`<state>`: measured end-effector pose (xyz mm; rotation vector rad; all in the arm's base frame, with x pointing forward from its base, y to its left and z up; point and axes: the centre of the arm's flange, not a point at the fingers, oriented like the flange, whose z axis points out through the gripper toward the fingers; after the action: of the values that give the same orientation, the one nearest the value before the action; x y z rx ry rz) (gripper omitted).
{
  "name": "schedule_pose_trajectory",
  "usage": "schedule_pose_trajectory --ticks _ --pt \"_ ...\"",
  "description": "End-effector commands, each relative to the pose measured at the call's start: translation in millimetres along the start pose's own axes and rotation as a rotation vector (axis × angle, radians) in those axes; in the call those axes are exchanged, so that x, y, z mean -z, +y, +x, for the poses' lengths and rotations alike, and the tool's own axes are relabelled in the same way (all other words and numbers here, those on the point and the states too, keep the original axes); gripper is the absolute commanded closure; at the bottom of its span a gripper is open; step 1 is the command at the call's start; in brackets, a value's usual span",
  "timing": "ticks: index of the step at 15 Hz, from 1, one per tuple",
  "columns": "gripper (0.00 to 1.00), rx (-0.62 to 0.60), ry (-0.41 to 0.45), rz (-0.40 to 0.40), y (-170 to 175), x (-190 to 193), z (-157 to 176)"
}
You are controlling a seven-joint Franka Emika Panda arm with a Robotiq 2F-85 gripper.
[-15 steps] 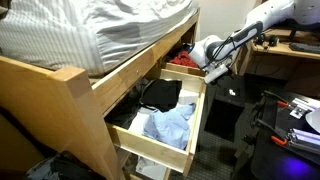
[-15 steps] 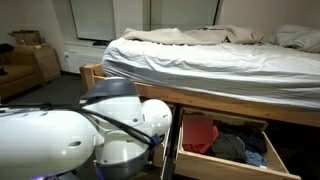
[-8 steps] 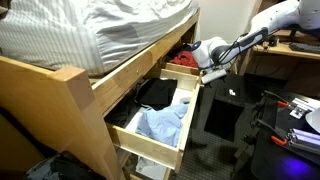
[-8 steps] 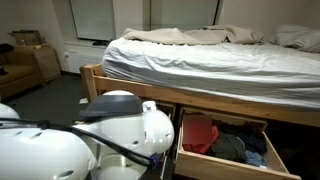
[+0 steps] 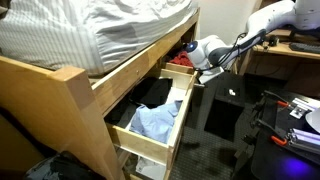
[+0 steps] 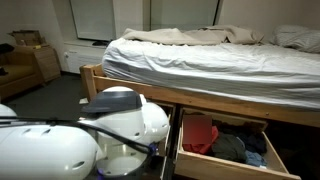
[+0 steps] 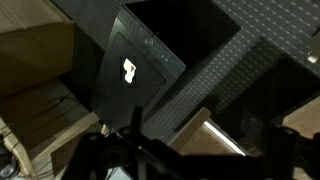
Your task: Remove the red shirt from the upper drawer on the left and put it in the upper drawer on the right, close the left upper drawer
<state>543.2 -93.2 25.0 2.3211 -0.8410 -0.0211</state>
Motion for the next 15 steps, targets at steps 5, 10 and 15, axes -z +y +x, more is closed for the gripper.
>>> schedule_pose_trajectory --ticks 5,10,15 --pt "0.0 0.136 0.207 -0.102 -54 89 3" --pt "0.0 0.115 0.2 -0.092 -54 90 -3" --pt "0.0 -0.027 0.029 0.011 -58 28 -20"
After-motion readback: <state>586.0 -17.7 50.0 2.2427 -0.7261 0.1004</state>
